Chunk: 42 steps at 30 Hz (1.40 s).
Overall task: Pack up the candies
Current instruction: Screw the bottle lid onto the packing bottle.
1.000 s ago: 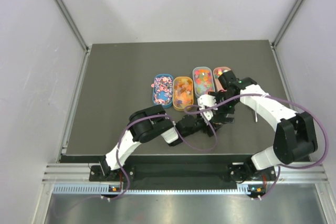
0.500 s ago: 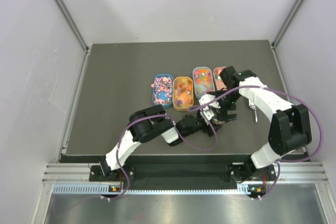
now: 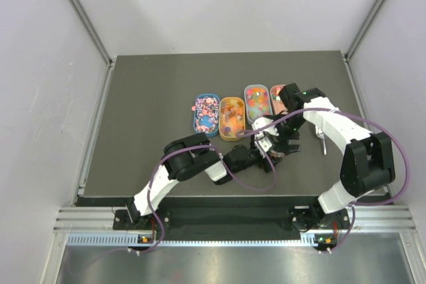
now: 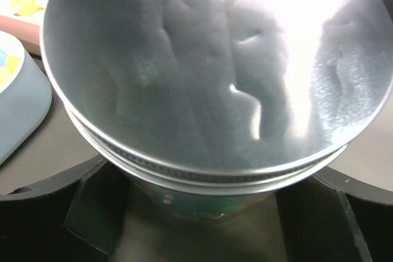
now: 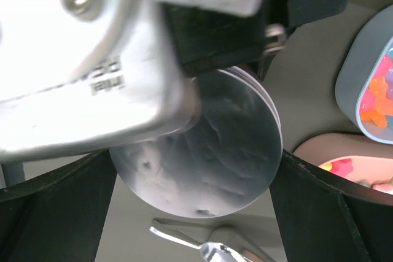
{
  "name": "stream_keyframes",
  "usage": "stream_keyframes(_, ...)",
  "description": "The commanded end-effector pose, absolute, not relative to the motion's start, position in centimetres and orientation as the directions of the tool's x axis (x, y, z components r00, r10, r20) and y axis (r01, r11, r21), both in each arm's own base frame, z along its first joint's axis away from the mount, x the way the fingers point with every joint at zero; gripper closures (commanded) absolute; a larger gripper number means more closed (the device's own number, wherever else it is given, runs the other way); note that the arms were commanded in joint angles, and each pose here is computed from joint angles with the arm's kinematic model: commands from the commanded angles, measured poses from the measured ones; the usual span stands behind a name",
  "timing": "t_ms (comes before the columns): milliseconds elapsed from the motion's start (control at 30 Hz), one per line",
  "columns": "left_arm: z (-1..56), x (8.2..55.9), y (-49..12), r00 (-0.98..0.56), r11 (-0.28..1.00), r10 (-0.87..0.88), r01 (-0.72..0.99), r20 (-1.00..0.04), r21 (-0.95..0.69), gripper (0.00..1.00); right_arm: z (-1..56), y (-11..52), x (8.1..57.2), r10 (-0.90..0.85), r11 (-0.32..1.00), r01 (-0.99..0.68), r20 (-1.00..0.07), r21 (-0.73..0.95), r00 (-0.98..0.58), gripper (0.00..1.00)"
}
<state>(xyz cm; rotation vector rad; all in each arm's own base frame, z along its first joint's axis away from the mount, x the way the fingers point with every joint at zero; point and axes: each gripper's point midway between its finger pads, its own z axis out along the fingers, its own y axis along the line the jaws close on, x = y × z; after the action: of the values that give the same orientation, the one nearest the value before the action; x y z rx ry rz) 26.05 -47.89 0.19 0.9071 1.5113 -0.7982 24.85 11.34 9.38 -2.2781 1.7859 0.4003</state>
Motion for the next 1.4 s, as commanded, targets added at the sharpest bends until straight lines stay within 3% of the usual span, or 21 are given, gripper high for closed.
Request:
stream_keyframes(0, -20.7, 21.0, -30.1, -0.410, 0.533, 0.758, 0.837, -0.508, 0.119, 1.00, 10.4, 11.8, 19.8, -0.919, -0.149, -0.970, -0.389, 0.192, 0.064, 0.03)
stream_keyframes(67, -20.7, 21.0, -30.1, -0.406, 0.532, 0.759, 0.838, -0.509, 0.125, 1.00, 10.2, 11.6, 19.5, -0.923, -0.122, -0.973, -0.383, 0.194, 0.040, 0.07)
stream_keyframes(100, -20.5, 21.1, -30.2, -0.409, 0.536, 0.756, 0.835, -0.512, 0.125, 1.00, 9.8, 11.6, 19.1, -0.925, -0.109, -0.972, -0.379, 0.206, 0.024, 0.15)
stream_keyframes(167, -20.5, 21.1, -30.2, -0.407, 0.536, 0.756, 0.835, -0.513, 0.126, 1.00, 9.5, 11.5, 18.7, -0.925, -0.083, -0.972, -0.380, 0.220, -0.007, 0.18)
stream_keyframes(267, -20.5, 21.1, -30.2, -0.409, 0.536, 0.755, 0.835, -0.513, 0.125, 1.00, 8.9, 11.7, 18.2, -0.922, -0.031, -0.971, -0.382, 0.236, -0.063, 0.35)
stream_keyframes(300, -20.5, 21.1, -30.2, -0.409, 0.536, 0.755, 0.835, -0.513, 0.125, 1.00, 8.7, 11.7, 17.9, -0.921, -0.015, -0.968, -0.380, 0.251, -0.084, 0.47)
stream_keyframes(400, -20.5, 21.2, -30.2, -0.410, 0.539, 0.754, 0.833, -0.513, 0.128, 1.00, 7.7, 11.7, 17.4, -0.920, 0.060, -0.955, -0.354, 0.291, -0.166, 0.66)
stream_keyframes(467, -20.5, 21.2, -30.1, -0.411, 0.541, 0.754, 0.831, -0.513, 0.129, 1.00, 7.2, 11.7, 17.2, -0.912, 0.137, -0.941, -0.330, 0.310, -0.242, 0.71)
stream_keyframes(633, -20.6, 21.6, -29.7, -0.435, 0.566, 0.742, 0.814, -0.510, 0.130, 1.00, 4.9, 12.2, 16.5, -0.864, 0.301, -0.881, -0.287, 0.364, -0.414, 0.71)
stream_keyframes(833, -21.2, 22.0, -28.9, -0.476, 0.596, 0.735, 0.793, -0.483, 0.127, 1.00, 2.7, 11.4, 16.9, -0.857, 0.371, -0.869, -0.241, 0.327, -0.456, 0.74)
stream_keyframes(967, -21.2, 21.9, -29.0, -0.475, 0.595, 0.736, 0.794, -0.483, 0.125, 1.00, 3.1, 11.1, 18.4, -0.819, 0.426, -0.845, -0.259, 0.324, -0.512, 0.68)
stream_keyframes(1067, -21.1, 22.1, -29.0, -0.476, 0.599, 0.732, 0.790, -0.488, 0.128, 1.00, 2.8, 10.5, 18.8, -0.800, 0.452, -0.825, -0.254, 0.339, -0.543, 0.48)
stream_keyframes(1100, -21.1, 22.0, -29.0, -0.474, 0.598, 0.732, 0.791, -0.490, 0.128, 1.00, 2.5, 10.4, 18.7, -0.798, 0.455, -0.819, -0.247, 0.349, -0.549, 0.01)
stream_keyframes(1367, -21.4, 21.7, -28.8, -0.479, 0.595, 0.737, 0.794, -0.476, 0.122, 1.00, 1.9, 10.1, 18.3, -0.811, 0.413, -0.842, -0.281, 0.348, -0.514, 0.00)
